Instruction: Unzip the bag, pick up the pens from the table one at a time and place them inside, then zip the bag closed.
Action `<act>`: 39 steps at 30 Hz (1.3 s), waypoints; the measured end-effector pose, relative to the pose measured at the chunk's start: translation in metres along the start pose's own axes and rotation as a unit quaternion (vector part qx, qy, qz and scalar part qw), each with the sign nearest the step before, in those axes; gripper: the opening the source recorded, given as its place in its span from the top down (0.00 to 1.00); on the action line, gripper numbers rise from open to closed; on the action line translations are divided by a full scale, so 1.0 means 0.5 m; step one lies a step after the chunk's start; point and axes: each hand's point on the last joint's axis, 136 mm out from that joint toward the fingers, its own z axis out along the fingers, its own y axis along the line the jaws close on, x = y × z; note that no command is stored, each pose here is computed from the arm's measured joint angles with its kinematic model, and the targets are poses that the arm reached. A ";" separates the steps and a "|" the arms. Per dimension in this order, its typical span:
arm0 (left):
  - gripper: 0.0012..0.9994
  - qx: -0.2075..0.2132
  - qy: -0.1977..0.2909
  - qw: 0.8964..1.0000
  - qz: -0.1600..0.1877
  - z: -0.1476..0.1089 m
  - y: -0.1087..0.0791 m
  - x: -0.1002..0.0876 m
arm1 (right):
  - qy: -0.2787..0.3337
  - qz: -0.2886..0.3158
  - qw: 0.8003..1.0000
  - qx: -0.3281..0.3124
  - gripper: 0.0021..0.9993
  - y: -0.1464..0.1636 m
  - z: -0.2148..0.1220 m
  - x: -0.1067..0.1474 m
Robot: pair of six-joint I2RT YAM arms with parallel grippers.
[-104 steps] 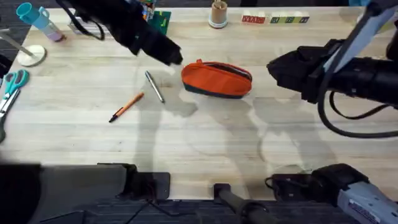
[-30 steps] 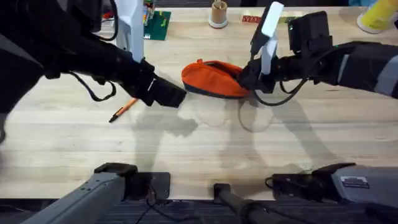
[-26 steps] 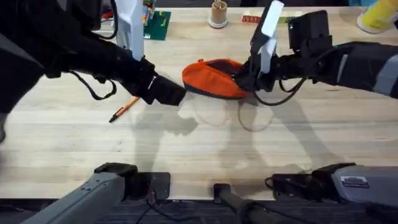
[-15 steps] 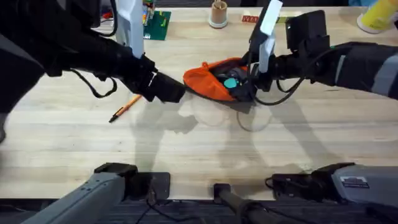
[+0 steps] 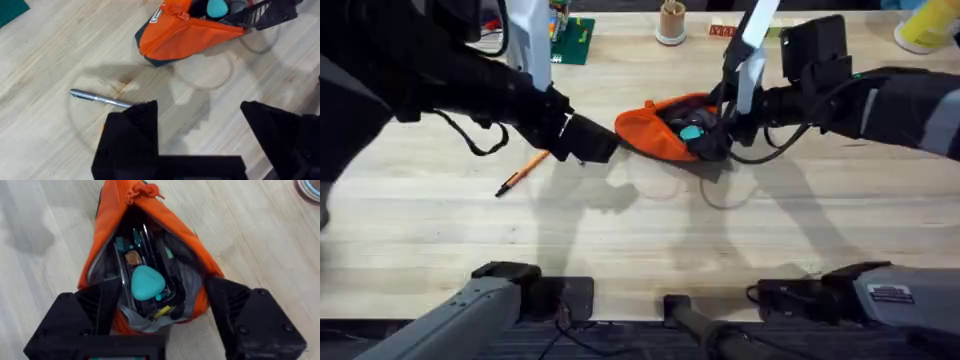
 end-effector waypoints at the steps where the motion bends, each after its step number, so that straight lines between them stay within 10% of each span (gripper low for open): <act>1: 0.00 0.000 0.000 1.000 0.000 0.000 0.000 0.000 | -0.003 0.005 1.000 0.002 0.00 0.000 -0.004 -0.004; 18: 0.00 -0.001 0.001 1.000 0.000 0.000 0.001 0.001 | -0.091 0.012 0.994 0.067 0.00 0.015 -0.157 -0.126; 39: 0.00 -0.001 0.002 1.000 -0.030 0.000 0.000 0.002 | -0.094 0.098 0.989 0.059 0.00 0.116 -0.280 -0.112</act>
